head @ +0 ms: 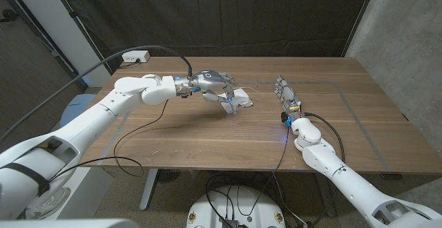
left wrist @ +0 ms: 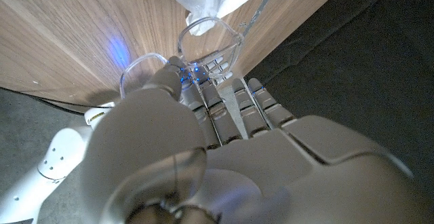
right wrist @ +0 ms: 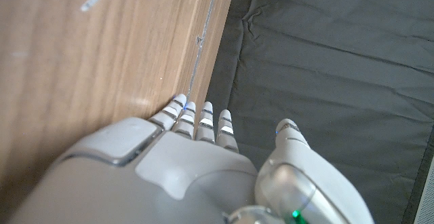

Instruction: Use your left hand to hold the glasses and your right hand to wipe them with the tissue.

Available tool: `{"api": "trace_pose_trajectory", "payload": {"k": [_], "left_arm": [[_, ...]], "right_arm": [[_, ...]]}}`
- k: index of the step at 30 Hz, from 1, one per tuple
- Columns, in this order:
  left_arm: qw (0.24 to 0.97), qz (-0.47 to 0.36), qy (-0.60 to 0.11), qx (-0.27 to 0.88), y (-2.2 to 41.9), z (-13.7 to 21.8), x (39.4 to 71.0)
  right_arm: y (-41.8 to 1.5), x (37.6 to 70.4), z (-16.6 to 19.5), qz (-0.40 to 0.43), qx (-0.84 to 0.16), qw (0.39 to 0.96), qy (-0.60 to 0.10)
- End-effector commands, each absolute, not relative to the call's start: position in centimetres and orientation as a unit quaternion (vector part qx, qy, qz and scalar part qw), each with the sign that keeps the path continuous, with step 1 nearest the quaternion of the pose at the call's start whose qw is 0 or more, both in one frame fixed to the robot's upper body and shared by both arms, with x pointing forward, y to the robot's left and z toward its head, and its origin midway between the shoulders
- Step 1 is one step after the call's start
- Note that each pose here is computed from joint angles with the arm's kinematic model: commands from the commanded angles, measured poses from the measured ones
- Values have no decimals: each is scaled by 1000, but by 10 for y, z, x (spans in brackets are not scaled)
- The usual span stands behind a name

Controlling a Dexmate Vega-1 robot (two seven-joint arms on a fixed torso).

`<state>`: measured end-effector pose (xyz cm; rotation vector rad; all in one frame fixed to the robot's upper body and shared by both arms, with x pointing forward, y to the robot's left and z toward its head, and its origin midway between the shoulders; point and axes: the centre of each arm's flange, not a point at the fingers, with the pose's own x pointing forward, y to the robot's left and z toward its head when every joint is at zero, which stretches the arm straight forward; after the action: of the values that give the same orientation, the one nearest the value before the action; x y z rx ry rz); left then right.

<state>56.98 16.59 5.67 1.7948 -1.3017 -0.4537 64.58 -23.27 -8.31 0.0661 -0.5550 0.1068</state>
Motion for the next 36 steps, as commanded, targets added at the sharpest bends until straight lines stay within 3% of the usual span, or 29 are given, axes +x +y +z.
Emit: {"api": "trace_pose_trajectory", "payload": {"k": [1,17,36], "left_arm": [[499,-123,-547,661,183,68,556],[585,-18,-574,573,209,77,542],[682,17,-570,458,235,77,540]], "right_arm": [[-231,636,-79,54,22,958,-281],[-218,625,-67,63,-30,957,-280],[-183,601,-41,66,-186,931,-305]]}}
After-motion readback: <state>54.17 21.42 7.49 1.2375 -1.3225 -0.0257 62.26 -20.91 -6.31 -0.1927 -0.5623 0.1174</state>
